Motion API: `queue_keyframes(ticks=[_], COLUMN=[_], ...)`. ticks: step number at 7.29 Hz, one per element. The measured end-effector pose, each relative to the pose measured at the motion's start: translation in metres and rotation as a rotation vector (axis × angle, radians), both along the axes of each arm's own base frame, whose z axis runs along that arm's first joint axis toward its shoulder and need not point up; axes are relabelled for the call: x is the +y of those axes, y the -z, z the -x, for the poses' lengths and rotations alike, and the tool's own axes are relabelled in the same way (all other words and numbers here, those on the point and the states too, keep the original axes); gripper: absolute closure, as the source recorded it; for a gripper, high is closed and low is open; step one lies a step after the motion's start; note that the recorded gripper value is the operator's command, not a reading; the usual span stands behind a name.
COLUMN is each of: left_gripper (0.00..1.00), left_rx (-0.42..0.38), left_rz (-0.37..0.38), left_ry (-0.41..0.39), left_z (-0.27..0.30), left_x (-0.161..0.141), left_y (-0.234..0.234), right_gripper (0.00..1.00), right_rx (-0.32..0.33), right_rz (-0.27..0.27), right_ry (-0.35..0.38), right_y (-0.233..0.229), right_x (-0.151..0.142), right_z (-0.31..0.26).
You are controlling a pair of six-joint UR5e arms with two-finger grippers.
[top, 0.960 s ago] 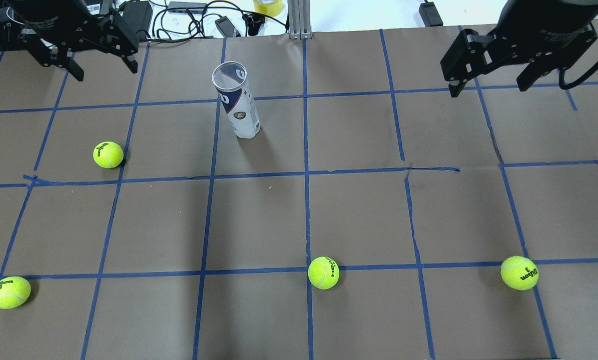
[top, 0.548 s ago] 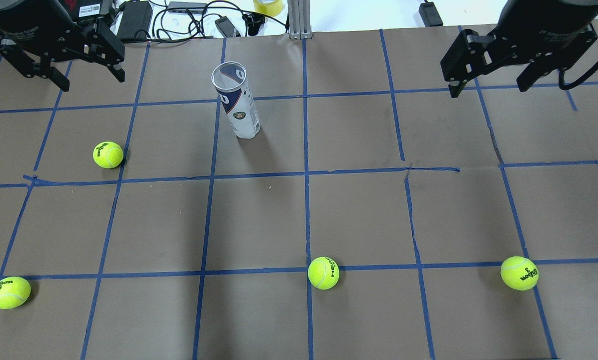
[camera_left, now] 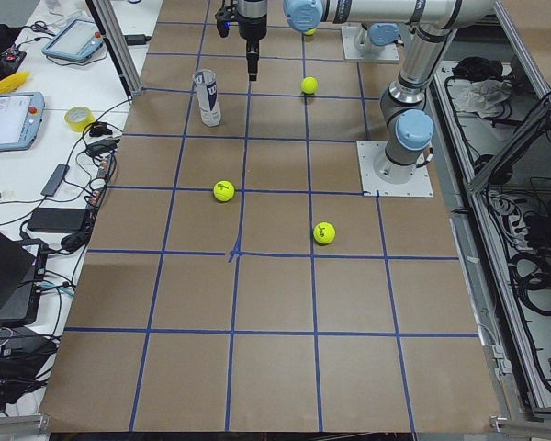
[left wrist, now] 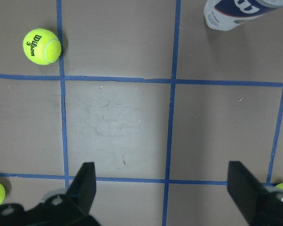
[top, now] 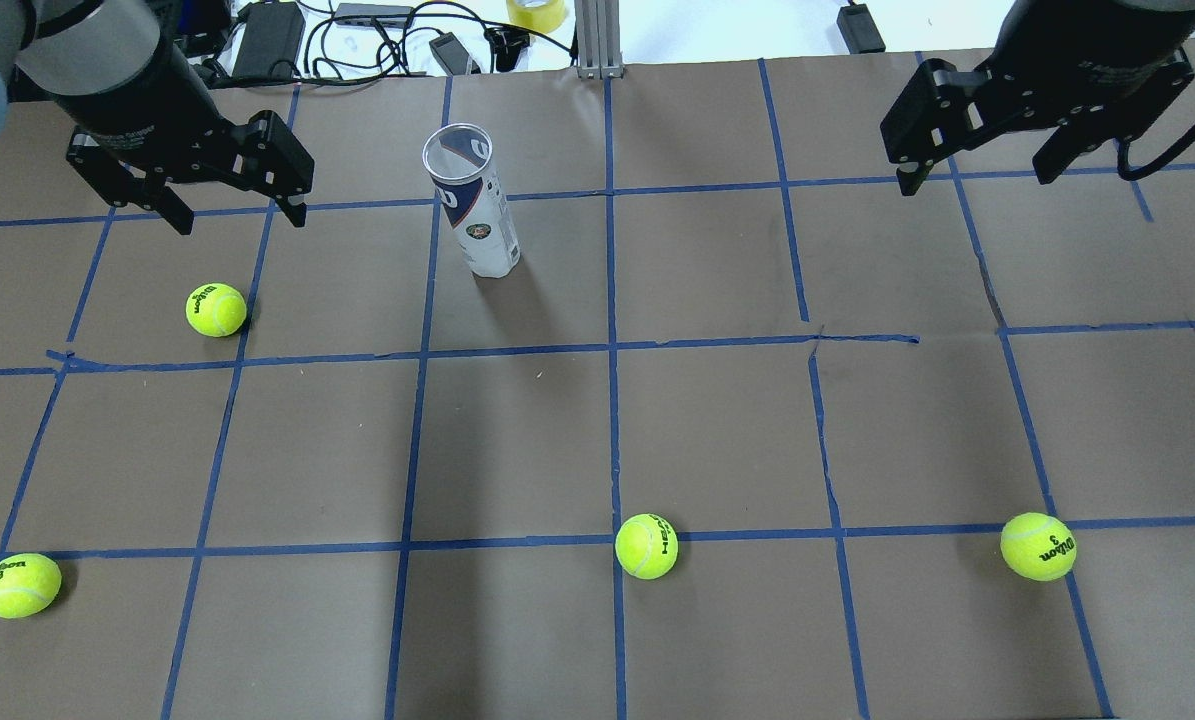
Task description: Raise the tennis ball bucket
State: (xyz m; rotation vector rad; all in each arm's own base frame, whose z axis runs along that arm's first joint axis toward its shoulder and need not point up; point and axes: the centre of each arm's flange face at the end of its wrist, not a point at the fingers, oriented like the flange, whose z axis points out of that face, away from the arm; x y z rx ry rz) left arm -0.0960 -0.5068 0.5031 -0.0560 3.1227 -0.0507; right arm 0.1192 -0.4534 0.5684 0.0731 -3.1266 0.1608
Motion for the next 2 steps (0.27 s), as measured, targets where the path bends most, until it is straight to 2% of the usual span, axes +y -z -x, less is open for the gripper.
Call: queue_keyframes(ticks=[2], left_gripper=[0.00], left_rx=[0.005], left_rz=[0.000], left_ry=[0.007], left_z=[0.0016], left_x=[0.0000], left_y=[0.0008], right_gripper=[0.00], right_rx=[0.000], right_rz=[-0.001], right_ry=[-0.002], right_y=[0.0005], right_x=[0.0000], right_z=[0.0000])
